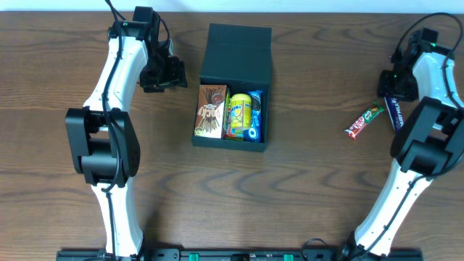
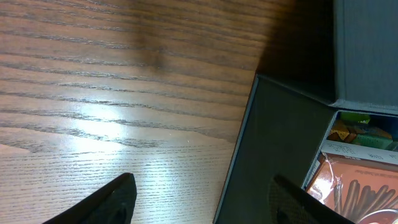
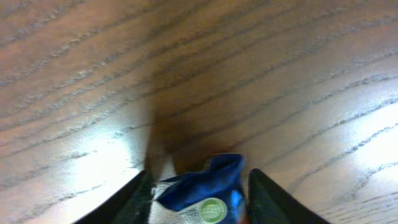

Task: Pack container
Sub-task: 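Carry the blue bar left and lower it into the box's right side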

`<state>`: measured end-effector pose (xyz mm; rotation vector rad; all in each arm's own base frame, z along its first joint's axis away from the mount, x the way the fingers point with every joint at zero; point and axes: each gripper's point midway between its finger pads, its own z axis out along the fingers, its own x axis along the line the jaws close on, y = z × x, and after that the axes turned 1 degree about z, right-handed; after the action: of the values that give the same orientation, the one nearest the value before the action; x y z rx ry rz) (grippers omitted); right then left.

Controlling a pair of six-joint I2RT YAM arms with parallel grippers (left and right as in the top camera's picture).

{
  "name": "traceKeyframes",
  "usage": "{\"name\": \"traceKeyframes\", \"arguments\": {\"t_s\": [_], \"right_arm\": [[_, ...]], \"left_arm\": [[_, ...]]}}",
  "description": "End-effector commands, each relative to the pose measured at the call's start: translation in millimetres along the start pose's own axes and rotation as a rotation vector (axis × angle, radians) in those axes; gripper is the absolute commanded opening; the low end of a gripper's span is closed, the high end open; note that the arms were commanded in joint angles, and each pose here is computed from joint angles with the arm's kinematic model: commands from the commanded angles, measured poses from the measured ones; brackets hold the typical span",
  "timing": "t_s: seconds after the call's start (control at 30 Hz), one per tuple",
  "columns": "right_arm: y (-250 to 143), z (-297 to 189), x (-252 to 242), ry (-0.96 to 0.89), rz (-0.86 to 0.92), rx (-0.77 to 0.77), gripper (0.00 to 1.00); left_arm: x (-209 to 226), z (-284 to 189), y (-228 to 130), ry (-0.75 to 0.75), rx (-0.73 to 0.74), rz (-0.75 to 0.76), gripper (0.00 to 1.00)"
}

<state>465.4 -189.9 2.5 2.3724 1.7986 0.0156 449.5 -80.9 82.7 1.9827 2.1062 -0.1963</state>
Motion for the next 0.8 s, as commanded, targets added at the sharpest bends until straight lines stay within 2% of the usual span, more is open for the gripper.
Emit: {"name": "traceKeyframes", "arguments": {"t_s": [0.0,0.6,0.77], "right_arm": [[-10,10,-8,0.001,0.017,0.036,0.42],[-14,4,-7,0.003,0.047,0.061,0.01],[-3,-22,-9,0.003,0.097,0.034,0.01]], "left_arm": [[-5,-10,3,-0.004,-0.022,0.011,0.69],[-5,-10,2,-0.007,-0.020,0.003,0.68],[-5,-10,3,-0.007,-0.020,0.003,0.68]]}}
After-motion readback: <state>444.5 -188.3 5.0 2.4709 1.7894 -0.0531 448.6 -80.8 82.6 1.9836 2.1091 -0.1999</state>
